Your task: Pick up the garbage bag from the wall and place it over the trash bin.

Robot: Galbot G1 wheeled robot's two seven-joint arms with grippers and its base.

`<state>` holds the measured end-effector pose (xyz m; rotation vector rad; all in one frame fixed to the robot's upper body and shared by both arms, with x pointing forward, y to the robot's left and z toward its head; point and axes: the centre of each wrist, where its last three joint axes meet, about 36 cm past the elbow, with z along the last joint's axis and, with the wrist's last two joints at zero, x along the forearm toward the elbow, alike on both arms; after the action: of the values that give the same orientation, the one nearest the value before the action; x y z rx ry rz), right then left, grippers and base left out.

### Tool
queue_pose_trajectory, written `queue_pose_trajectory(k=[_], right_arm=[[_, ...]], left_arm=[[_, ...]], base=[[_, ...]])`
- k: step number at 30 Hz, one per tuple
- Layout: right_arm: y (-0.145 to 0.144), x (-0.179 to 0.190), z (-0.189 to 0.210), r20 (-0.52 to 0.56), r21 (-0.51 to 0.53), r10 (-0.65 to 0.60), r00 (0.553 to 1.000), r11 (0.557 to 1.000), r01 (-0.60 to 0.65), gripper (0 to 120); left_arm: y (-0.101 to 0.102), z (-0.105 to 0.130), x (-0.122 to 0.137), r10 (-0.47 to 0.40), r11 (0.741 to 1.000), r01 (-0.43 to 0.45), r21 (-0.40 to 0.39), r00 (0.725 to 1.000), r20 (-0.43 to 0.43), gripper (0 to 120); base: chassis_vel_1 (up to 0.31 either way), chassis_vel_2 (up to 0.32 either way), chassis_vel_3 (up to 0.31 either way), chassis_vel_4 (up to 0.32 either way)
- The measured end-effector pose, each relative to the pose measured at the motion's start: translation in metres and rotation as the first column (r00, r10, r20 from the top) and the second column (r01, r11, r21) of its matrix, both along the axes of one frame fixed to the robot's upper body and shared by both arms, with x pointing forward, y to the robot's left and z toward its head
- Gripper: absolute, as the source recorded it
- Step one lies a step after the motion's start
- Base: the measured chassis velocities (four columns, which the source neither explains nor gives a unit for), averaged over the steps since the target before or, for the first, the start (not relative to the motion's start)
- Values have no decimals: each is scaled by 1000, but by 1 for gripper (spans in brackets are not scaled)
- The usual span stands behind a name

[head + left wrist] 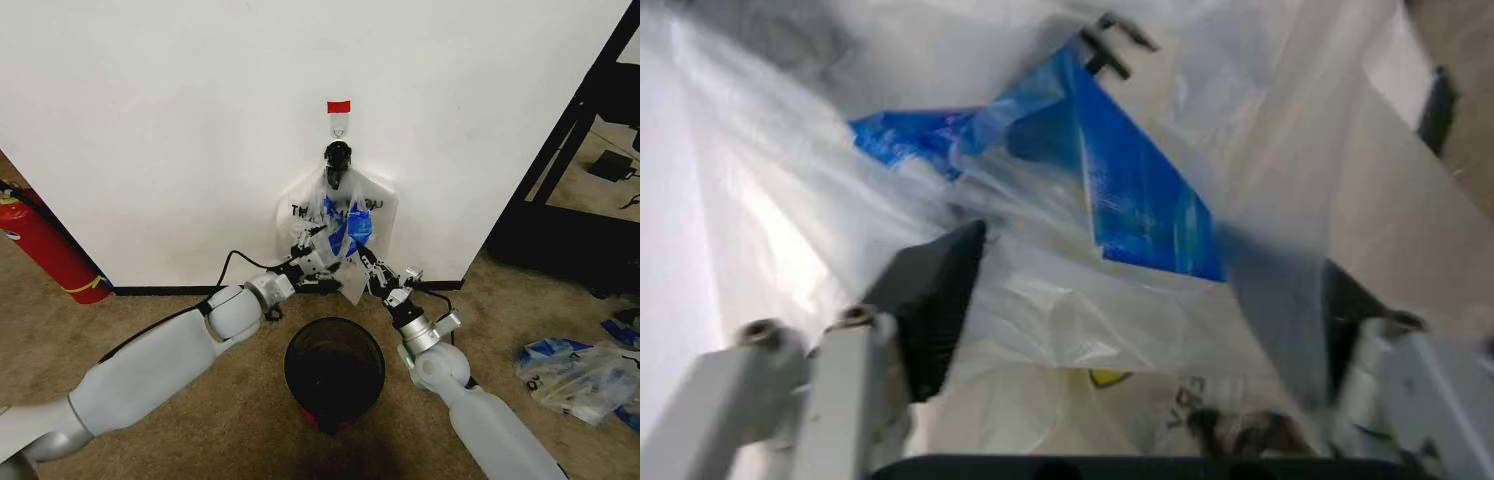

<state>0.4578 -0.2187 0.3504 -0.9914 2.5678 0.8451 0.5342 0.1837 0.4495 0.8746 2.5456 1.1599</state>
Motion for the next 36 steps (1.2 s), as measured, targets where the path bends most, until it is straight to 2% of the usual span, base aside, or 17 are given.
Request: queue_pose_trajectory(k=[5,8,11,14,15,19,26,28,29,30,32,34,36], right_arm=[[-2,0,1,10,-10,6,1000,1000,-6,0],[-4,1,0,15,-18,6,1000,1000,-6,0],[-7,2,-1,17,-24,2,1000,1000,-2,0],[-19,4,-5,23,-46,-18,1000,999,19,0],[-19,4,-5,23,-46,-18,1000,999,19,0],[-40,5,-12,9,-52,-65,998,997,65,0],[-50,-2,-18,-28,-1,-85,996,996,85,0],[-49,-3,-19,-25,7,-79,997,997,79,0],[-46,-4,-18,-18,13,-68,998,998,68,0],[-46,-4,-18,-18,13,-68,998,998,68,0],[-43,-5,-17,-12,19,-56,998,998,56,0],[-39,-6,-16,-6,23,-45,999,999,45,0],[-37,-6,-16,-6,24,-38,999,999,38,0]], left_arm=[[-1,0,0,40,999,-40,-6,999,9,50],[-1,3,-4,41,999,-40,-22,999,7,36],[-2,5,-8,38,999,-38,-39,999,0,28],[-1,8,-18,38,997,-39,-60,999,-13,15],[-1,8,-18,38,997,-39,-60,999,-13,15],[3,7,-28,39,997,-41,-71,999,-27,0],[8,2,-44,0,994,-6,-105,998,-60,1],[12,2,-49,-59,991,50,-120,996,-72,10],[16,2,-53,-149,981,137,-139,986,-76,16],[16,2,-53,-149,981,137,-139,986,-76,16],[24,4,-53,-270,955,256,-151,959,-80,22],[31,8,-50,-379,917,364,-160,922,-73,32],[32,9,-50,-426,894,407,-186,902,-75,41]], base=[[0,0,0,0],[0,0,0,0],[0,0,0,0],[0,0,0,0],[0,0,0,0],[0,0,0,0],[0,0,0,0],[0,0,0,0],[0,0,0,0],[0,0,0,0],[0,0,0,0],[0,0,0,0],[0,0,0,0]])
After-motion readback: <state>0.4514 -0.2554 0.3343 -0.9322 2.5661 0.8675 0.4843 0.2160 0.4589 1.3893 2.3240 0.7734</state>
